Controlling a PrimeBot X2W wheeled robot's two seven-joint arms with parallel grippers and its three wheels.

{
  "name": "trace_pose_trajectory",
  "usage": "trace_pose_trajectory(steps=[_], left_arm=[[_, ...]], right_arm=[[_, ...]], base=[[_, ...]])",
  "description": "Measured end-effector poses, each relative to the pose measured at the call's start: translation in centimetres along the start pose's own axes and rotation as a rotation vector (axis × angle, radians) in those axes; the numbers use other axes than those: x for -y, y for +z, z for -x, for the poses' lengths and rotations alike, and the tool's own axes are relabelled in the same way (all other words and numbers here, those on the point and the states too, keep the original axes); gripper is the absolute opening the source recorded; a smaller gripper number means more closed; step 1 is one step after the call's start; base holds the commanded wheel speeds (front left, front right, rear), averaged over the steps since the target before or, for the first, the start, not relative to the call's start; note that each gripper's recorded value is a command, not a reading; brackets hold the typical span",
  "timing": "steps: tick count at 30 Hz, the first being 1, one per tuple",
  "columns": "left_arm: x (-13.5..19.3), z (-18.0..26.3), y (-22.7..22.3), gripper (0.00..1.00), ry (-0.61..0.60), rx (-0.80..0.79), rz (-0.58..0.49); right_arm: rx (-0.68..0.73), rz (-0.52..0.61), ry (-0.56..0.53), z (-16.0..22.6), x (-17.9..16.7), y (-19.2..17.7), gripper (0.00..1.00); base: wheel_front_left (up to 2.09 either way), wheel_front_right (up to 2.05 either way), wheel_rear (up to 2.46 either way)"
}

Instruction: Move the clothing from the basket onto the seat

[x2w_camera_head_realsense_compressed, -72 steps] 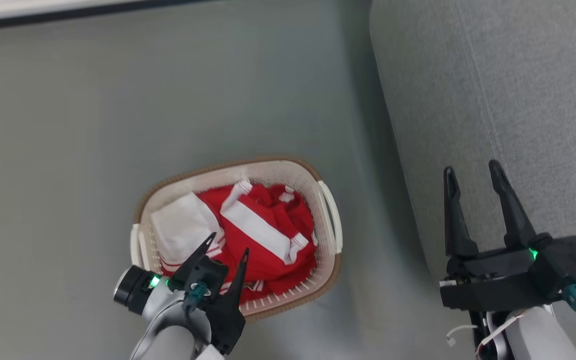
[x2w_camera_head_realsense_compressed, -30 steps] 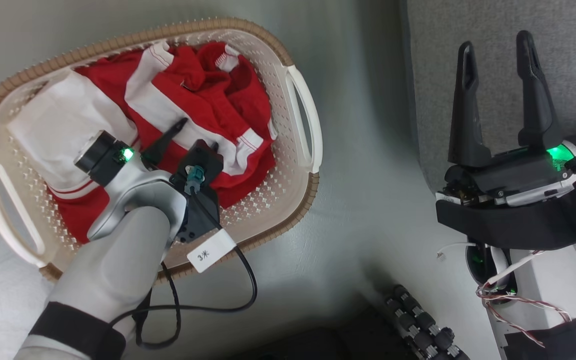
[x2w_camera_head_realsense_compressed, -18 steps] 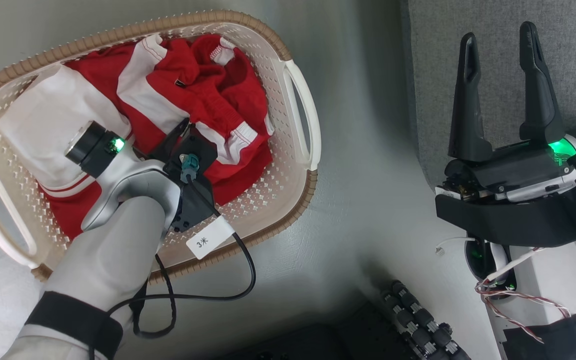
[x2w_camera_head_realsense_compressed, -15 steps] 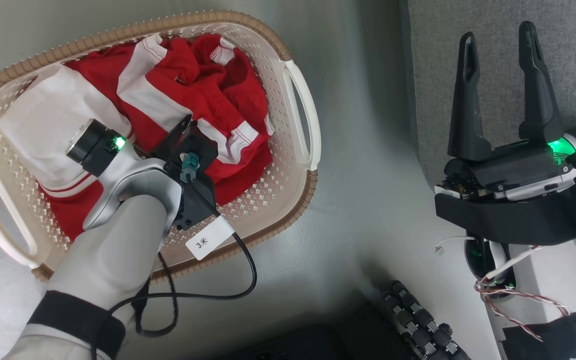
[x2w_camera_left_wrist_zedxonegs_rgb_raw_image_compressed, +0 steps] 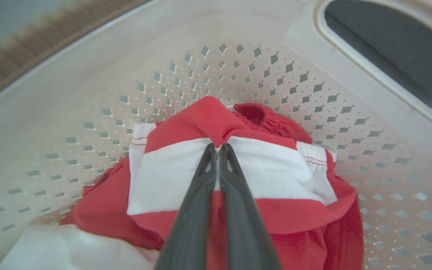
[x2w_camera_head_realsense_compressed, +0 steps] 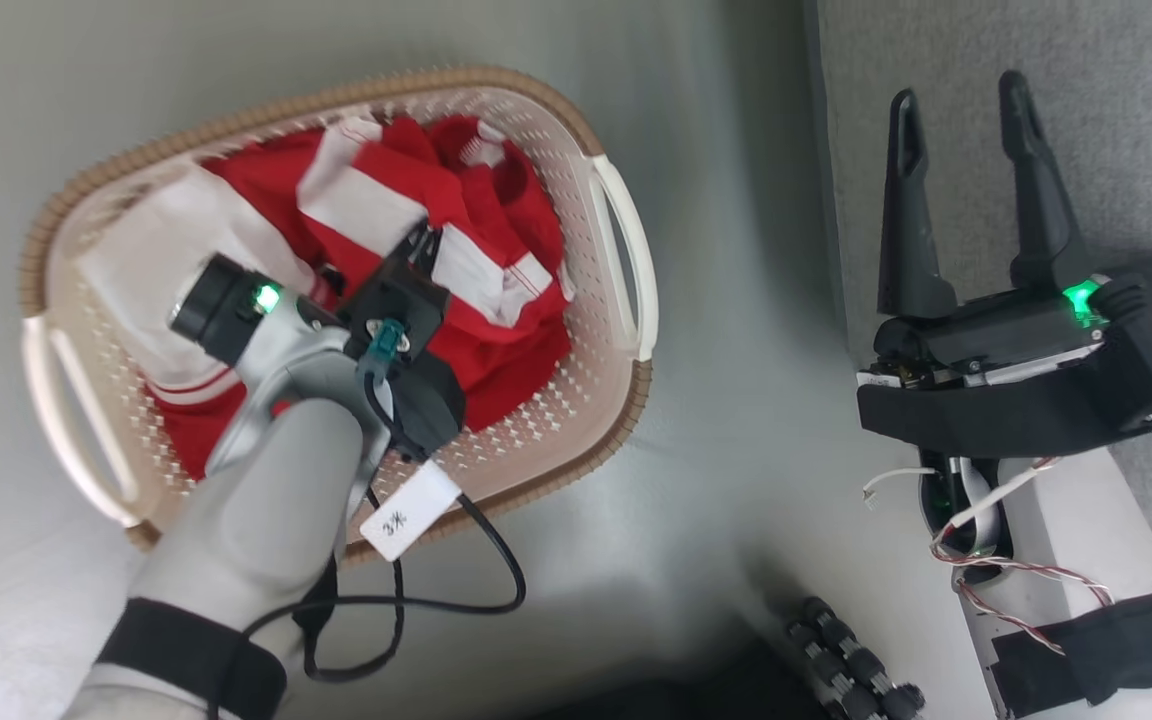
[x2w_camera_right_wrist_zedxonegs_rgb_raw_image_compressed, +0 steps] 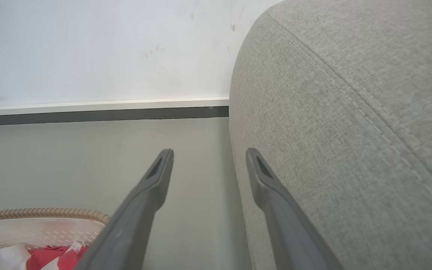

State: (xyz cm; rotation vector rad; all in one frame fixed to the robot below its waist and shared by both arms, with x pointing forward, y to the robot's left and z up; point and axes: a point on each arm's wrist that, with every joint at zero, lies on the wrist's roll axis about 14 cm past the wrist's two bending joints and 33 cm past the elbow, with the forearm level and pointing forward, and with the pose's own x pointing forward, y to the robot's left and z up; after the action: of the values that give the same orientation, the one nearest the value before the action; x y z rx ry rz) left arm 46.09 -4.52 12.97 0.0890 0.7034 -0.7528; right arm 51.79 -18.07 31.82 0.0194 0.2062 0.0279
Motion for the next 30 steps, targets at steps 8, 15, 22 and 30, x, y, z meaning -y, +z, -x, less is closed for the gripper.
trace_pose_trajectory(steps=[8, 15, 22, 30], left_arm=[[-0.8, 2.5, 3.2, 0.00, 0.034, 0.061, 0.027], [-2.0, 5.4, 6.2, 0.00, 0.084, 0.125, 0.057], [-3.2, 8.8, 9.5, 0.00, 0.132, 0.204, 0.049], [-2.1, 13.0, 15.5, 0.00, 0.124, 0.369, 0.047]], right_arm=[[0.006, -0.006, 0.006, 0.2, 0.1, 1.3, 1.00], [0.009, 0.013, 0.024, 0.5, 0.5, 2.3, 1.00], [-0.010, 0.001, 0.063, 1.3, -0.6, 2.5, 1.00], [0.006, -0.024, 0.120, 1.9, -2.8, 4.0, 1.00]], base=[[0.00, 0.00, 0.00], [0.00, 0.00, 0.00], [0.00, 0.00, 0.00], [0.00, 0.00, 0.00]])
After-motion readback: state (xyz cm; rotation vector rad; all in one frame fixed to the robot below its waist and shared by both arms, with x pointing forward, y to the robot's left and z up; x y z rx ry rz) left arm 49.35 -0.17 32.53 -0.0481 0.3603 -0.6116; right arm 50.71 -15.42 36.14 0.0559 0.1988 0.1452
